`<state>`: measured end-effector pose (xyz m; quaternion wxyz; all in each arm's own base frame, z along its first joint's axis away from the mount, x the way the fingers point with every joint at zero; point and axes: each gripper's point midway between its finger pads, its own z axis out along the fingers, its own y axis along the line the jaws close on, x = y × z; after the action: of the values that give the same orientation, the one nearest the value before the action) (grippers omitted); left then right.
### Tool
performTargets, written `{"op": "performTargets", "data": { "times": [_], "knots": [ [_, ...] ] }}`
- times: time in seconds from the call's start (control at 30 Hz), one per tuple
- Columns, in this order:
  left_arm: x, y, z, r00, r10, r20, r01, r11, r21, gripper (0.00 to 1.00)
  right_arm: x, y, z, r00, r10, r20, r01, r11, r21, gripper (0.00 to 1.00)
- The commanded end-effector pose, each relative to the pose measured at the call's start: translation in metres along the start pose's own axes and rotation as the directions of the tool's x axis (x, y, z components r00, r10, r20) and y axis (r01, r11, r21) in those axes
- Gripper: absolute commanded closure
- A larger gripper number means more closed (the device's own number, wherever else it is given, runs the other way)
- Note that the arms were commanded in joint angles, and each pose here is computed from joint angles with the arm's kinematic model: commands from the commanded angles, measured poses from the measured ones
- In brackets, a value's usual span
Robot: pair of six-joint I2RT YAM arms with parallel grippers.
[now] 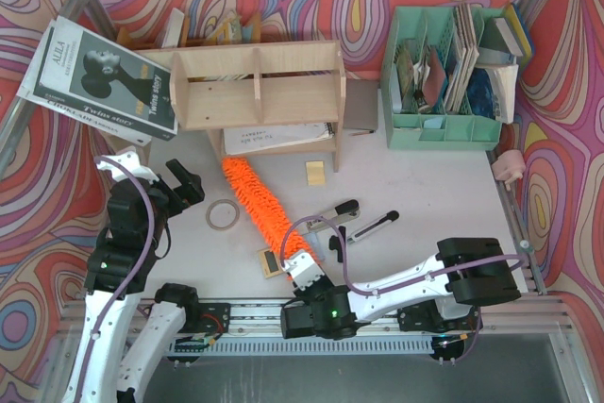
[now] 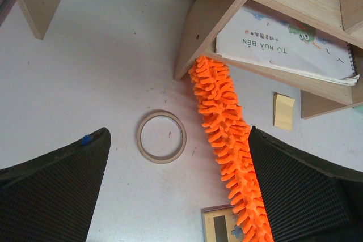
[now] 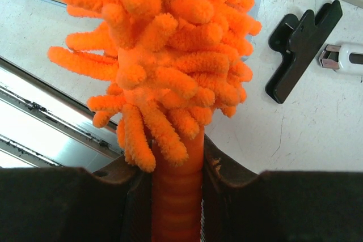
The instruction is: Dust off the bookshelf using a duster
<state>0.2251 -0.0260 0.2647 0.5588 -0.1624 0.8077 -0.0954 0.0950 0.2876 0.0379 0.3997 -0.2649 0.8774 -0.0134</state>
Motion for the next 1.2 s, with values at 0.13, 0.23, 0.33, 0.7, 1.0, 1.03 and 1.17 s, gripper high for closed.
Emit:
{"op": "performTargets", "data": {
  "times": [0.13,0.23,0.33,0.7,1.0,1.03,1.17],
  "knots": [
    [0.002,0.001,0.002,1.000,-0.007,0.000,0.007,1.000,0.000,0.01,-0.011,-0.022,-0.003,0.993,0.108,0.052,-0.114,0.984,0.135,1.00],
    [0.003,0.001,0.002,1.000,-0.007,-0.003,0.007,1.000,0.000,0.02,-0.007,-0.040,-0.006,0.984,0.172,0.051,-0.179,0.958,0.225,1.00],
    [0.003,0.001,0.002,1.000,-0.007,-0.003,0.007,1.000,0.000,0.01,0.001,-0.068,-0.013,0.961,0.265,0.076,-0.275,0.895,0.352,1.00],
    [0.003,0.001,0.002,1.000,-0.007,-0.003,0.007,1.000,0.000,0.01,0.015,-0.098,-0.021,0.929,0.357,0.096,-0.359,0.810,0.464,1.00],
    [0.004,0.001,0.002,1.000,-0.006,-0.007,0.006,1.000,-0.001,0.01,0.021,-0.098,-0.007,0.911,0.412,0.034,-0.389,0.826,0.408,1.00],
    [0.004,0.001,0.002,1.000,-0.006,-0.007,0.006,1.000,-0.003,0.02,0.022,-0.097,-0.004,0.912,0.410,0.015,-0.382,0.835,0.396,1.00],
    [0.003,0.001,0.002,1.000,-0.006,-0.006,0.006,1.000,-0.002,0.01,0.023,-0.090,0.009,0.913,0.405,-0.053,-0.366,0.869,0.333,1.00]
  ]
}}
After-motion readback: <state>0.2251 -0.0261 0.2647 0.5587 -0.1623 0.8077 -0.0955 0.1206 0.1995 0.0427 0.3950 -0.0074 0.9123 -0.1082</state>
